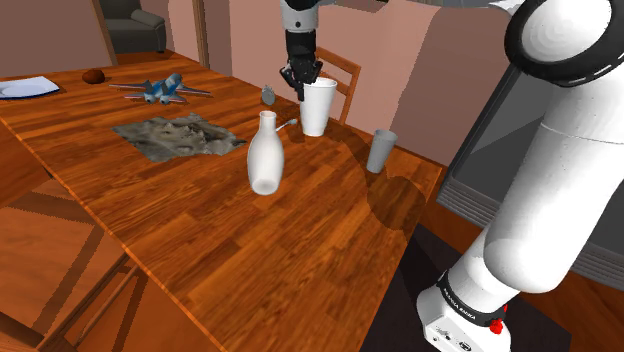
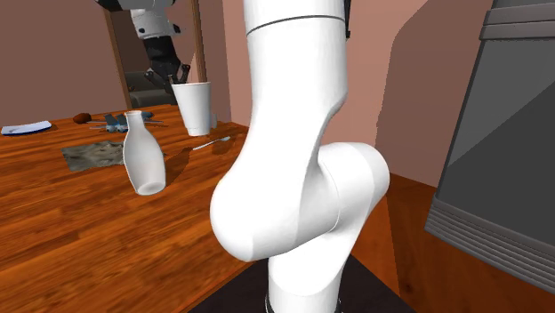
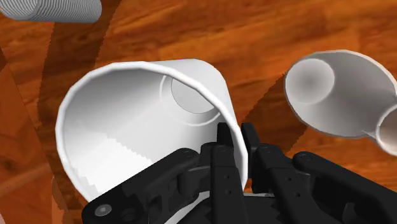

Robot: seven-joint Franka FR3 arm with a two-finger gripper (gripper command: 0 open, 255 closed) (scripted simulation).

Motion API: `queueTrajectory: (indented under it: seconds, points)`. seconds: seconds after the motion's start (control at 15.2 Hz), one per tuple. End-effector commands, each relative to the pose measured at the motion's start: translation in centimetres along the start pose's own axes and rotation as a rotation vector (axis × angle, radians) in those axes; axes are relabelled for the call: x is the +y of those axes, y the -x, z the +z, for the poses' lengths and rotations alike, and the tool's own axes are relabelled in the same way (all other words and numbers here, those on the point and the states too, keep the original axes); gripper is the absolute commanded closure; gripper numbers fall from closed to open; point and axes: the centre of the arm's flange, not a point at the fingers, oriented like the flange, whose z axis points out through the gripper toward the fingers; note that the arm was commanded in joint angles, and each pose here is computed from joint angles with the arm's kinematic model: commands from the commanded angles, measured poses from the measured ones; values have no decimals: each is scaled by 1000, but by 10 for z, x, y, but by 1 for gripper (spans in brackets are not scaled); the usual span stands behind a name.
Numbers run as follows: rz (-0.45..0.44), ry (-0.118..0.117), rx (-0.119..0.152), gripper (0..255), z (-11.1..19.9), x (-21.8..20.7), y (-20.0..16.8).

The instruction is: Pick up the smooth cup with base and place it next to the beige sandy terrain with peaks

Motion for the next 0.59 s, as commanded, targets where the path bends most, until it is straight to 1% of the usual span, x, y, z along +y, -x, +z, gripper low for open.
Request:
queueTrajectory:
  seconds: [0.0,0.53]
  points:
    - [1,0,0,255,3,-19,-20]
    - [1,0,0,255,20,-85,-100]
